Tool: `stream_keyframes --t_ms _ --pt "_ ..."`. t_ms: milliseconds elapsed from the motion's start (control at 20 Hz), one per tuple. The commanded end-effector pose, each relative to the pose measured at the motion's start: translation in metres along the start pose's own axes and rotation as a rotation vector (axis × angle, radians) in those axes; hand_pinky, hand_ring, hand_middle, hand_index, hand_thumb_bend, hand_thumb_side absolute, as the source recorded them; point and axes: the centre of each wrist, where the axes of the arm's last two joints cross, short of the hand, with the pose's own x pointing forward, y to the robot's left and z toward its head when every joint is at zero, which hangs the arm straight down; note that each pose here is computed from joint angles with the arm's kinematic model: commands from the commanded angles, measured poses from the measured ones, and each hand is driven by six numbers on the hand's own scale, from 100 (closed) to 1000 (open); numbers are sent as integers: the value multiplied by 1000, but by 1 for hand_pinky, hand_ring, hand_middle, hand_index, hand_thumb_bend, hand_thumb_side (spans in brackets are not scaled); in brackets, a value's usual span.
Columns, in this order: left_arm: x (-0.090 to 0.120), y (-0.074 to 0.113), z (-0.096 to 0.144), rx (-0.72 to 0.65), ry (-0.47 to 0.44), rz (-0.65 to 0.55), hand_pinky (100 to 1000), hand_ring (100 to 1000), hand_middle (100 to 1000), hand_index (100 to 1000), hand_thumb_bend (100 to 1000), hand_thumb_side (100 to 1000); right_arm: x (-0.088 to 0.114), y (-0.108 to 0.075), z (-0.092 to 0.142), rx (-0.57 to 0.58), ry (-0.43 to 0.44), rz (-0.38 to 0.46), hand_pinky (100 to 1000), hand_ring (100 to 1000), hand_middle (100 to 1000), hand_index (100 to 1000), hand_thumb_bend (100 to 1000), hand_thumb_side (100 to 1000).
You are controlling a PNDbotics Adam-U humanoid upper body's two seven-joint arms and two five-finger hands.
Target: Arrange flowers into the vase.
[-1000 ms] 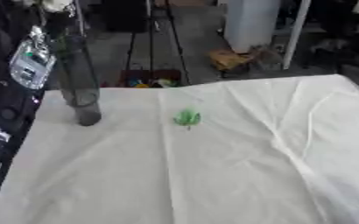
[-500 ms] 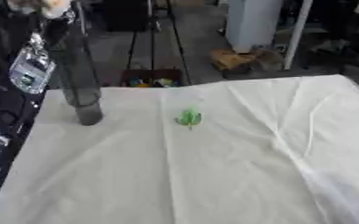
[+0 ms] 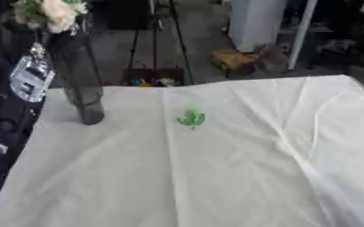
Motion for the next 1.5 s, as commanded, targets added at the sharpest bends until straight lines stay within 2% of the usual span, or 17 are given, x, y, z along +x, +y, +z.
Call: stream_keyframes --t_ms 50,350,1200,1500 --pt "8 18 -5 26 -42 -5 778 774 791 762 834 778 9 -9 -3 -4 -19 29 877 1000 844 995 100 874" --pt "3 20 -2 -14 -66 -5 775 771 788 757 855 781 8 -8 -3 -6 -17 25 876 1000 844 994 100 874" --pt "-10 19 0 -41 -61 21 773 769 786 753 837 793 7 -7 -3 -11 -20 21 875 1000 844 992 100 868" --pt "-13 27 3 -34 -108 46 765 763 782 738 844 790 6 -6 -2 -14 -17 18 875 1000 844 992 100 868"
